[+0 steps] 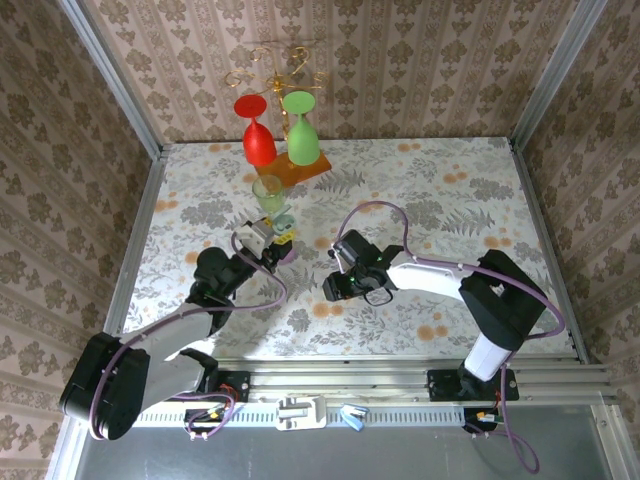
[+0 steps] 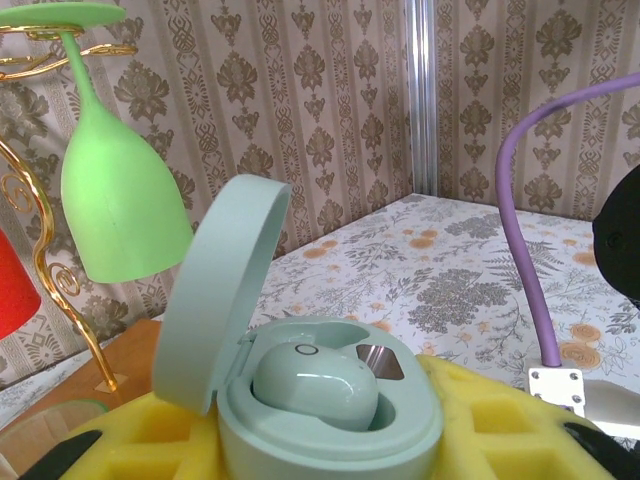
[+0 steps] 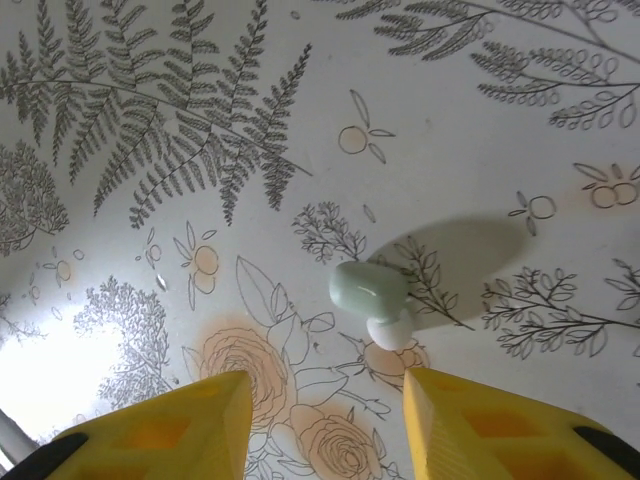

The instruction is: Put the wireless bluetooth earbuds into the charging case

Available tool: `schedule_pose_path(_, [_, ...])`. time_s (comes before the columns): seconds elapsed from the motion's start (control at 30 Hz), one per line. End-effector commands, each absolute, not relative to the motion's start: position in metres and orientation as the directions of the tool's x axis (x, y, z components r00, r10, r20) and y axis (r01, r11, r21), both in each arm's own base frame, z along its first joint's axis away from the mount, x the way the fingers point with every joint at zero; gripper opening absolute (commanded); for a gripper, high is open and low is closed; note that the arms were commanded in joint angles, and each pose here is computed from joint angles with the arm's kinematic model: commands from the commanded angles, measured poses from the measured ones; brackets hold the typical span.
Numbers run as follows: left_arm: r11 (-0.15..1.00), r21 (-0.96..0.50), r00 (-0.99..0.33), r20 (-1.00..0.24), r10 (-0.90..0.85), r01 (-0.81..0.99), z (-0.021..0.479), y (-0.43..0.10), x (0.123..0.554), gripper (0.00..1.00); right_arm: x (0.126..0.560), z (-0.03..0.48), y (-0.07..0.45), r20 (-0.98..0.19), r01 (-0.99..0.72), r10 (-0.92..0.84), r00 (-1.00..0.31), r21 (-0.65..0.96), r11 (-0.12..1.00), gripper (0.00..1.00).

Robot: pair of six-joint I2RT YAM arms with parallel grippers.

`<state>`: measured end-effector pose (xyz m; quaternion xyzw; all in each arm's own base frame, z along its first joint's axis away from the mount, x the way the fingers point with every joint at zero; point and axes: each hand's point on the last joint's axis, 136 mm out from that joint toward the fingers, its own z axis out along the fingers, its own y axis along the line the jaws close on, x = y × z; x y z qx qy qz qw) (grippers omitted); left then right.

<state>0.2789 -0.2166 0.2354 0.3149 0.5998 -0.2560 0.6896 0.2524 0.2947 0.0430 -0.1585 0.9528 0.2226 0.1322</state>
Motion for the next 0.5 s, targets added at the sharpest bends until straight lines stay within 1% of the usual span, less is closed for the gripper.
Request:
schedule_pose_path(0.0, [0.661, 0.141, 0.199, -0.980, -0.013, 0.737, 0.255, -0.220, 0.277, 0.20, 0.282, 0.045, 0.306, -0.369, -0.388, -0.256, -0.894, 0.348, 0.853, 0.45])
schedule_pose_path(0.1, [0.664, 0.140, 0.197, -0.980, -0.011, 0.735, 0.255, -0.219, 0.275, 0.20, 0.286, 0.037, 0.316, -0.350, -0.407, -0.282, -0.893, 0.363, 0.838, 0.45])
schedule_pose_path(0.2, [0.669, 0.148, 0.197, -0.980, 0.002, 0.729, 0.255, -0.217, 0.273, 0.20, 0.281, 0.029, 0.320, -0.321, -0.407, -0.293, -0.901, 0.385, 0.828, 0.45])
schedule_pose_path(0.47, [0.670, 0.154, 0.197, -0.980, 0.012, 0.726, 0.254, -0.217, 0.275, 0.20, 0.251, 0.016, 0.306, -0.262, -0.357, -0.264, -0.928, 0.428, 0.831, 0.44])
